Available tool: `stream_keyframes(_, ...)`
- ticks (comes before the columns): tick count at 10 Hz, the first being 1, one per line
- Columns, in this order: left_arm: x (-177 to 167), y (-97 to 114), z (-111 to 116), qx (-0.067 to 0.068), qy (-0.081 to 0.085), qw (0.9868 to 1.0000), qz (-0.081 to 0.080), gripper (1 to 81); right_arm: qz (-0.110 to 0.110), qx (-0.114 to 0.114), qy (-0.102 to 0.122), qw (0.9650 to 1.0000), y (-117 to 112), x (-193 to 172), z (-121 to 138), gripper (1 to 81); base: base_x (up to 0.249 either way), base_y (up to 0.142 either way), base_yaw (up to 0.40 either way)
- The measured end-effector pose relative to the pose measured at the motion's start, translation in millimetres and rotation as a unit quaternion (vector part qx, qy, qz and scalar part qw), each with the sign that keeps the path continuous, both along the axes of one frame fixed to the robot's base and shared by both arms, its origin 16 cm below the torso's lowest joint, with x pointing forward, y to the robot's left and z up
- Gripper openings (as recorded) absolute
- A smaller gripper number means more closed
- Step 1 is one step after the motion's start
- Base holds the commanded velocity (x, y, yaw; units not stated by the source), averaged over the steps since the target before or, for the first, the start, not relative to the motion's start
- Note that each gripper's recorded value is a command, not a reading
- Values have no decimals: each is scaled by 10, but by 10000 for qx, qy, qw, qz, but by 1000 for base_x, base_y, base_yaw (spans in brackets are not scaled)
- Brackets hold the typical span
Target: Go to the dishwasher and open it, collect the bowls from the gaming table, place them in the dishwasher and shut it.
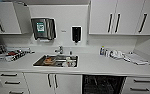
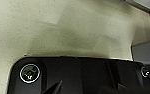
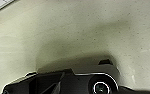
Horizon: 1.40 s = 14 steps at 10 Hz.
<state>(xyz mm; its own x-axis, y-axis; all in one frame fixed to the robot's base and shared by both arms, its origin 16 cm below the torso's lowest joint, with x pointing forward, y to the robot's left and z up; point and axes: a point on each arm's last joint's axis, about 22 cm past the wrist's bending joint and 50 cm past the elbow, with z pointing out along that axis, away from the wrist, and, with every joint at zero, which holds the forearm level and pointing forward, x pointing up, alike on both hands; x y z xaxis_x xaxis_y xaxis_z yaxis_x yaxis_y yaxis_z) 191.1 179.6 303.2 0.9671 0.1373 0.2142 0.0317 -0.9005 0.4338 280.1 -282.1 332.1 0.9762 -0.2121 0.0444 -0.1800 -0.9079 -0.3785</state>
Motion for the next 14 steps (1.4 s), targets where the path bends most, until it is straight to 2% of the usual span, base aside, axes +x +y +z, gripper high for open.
stream_keyframes(3,-24,-12,-1,-7,13,10000,-5,811,345,26,-356,9988,220,-134,-94,811,-90,0,0)
stream_keyframes(5,-70,10,-18,30,43,10000,-3,811,470,-4,-399,9981,300,-302,-167,811,0,0,0)
stream_keyframes(8,28,105,-77,223,-24,9997,13,811,546,-124,-737,9957,391,-199,-241,811,0,0,0)
stream_keyframes(10,8,42,-88,220,-11,9998,13,811,628,-97,-762,9951,569,-372,-304,811,0,0,0)
stream_keyframes(12,0,181,-135,397,-1,9992,22,811,667,-48,-671,9955,703,-585,-348,811,0,0,0)
stream_keyframes(13,-4,245,-150,504,5,9987,27,811,670,-126,-657,9955,681,-603,-367,811,0,0,0)
stream_keyframes(14,-22,196,-121,525,17,9986,26,811,668,-186,-639,9955,694,-626,-356,811,0,0,0)
